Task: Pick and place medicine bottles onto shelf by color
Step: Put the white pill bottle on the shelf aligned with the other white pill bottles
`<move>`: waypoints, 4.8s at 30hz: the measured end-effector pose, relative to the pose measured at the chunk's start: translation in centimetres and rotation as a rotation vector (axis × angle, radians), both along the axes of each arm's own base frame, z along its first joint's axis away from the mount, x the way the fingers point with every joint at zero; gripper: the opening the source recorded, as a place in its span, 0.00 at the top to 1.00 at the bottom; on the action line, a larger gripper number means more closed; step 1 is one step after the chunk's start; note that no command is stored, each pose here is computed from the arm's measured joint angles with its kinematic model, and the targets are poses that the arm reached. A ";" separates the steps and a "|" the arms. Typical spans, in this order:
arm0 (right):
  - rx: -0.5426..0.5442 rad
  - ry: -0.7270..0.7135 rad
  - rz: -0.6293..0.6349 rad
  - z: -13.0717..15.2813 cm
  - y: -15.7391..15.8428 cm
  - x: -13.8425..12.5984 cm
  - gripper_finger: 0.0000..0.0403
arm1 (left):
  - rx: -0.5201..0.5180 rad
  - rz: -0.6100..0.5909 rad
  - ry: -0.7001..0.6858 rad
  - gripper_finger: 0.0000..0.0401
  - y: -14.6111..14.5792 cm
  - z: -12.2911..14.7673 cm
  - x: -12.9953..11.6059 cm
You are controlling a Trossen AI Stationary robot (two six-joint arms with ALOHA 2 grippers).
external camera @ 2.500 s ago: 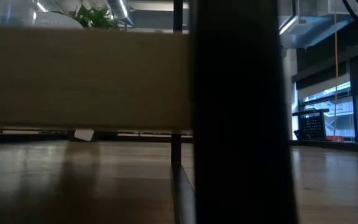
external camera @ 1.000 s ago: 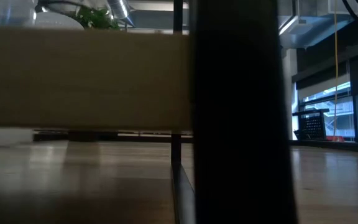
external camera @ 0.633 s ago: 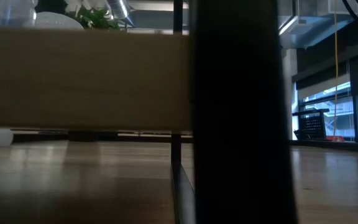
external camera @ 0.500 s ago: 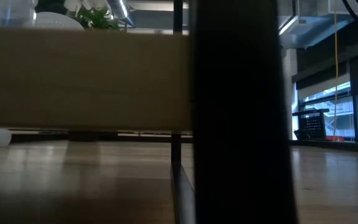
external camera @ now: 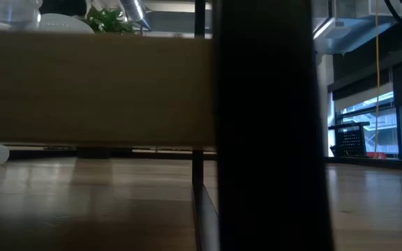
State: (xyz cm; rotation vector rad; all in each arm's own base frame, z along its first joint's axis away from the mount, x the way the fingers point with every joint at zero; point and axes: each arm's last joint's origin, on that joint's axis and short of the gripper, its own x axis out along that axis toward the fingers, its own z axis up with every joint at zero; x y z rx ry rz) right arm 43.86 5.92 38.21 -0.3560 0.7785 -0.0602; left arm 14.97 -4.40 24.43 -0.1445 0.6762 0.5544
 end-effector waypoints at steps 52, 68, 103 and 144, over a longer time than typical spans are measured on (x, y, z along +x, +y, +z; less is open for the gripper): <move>0.000 0.000 0.000 0.0 0.0 0.0 0.34 | -0.331 -0.335 1.098 0.45 2.5 -8.4 1.5; 0.000 0.000 0.000 0.0 0.0 0.0 0.34 | -0.277 -0.302 1.090 0.45 2.7 -8.7 1.5; 0.000 0.000 0.000 0.0 0.0 0.0 0.34 | -0.332 -0.189 1.166 0.45 3.8 -10.9 2.4; 0.000 0.000 0.000 0.0 0.0 0.0 0.34 | -0.324 -0.092 1.121 0.70 3.5 -11.7 2.2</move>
